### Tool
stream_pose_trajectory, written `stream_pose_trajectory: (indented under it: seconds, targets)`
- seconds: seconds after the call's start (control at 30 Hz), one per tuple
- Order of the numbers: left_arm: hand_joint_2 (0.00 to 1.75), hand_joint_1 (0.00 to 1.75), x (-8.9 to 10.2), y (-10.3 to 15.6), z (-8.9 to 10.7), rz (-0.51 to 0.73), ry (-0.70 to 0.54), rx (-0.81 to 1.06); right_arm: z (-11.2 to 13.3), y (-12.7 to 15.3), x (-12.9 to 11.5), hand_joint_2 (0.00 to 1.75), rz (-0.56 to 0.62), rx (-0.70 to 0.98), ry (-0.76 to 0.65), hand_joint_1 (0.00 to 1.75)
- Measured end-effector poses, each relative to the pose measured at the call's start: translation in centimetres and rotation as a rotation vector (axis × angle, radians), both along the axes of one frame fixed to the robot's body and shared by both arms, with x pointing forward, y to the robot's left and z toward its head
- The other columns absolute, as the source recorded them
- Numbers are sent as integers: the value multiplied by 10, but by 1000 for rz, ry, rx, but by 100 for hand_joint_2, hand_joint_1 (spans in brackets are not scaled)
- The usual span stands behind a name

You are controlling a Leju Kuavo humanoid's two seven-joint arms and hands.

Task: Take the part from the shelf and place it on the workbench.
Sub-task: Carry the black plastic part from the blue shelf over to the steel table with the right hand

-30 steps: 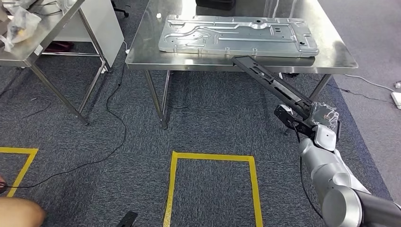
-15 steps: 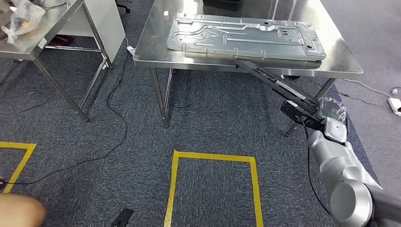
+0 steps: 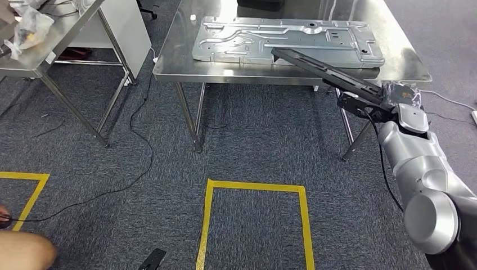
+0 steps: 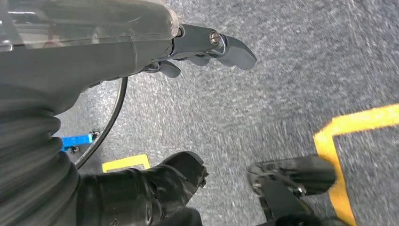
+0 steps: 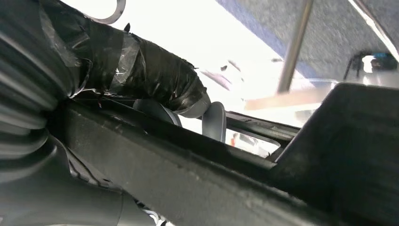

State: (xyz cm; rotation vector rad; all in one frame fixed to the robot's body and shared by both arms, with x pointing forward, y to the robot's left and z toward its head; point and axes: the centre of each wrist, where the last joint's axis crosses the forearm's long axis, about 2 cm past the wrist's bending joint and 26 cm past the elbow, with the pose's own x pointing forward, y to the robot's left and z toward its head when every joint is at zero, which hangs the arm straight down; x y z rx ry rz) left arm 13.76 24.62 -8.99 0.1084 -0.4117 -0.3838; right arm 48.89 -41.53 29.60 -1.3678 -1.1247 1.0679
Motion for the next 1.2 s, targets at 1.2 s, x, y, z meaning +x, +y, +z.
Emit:
stream_pose_trajectory:
  seconds: [1.2]
  targets:
    - [175,0,1,-5,1,-22,-5,-27,-29,6,-7,175,34,-21,35,175]
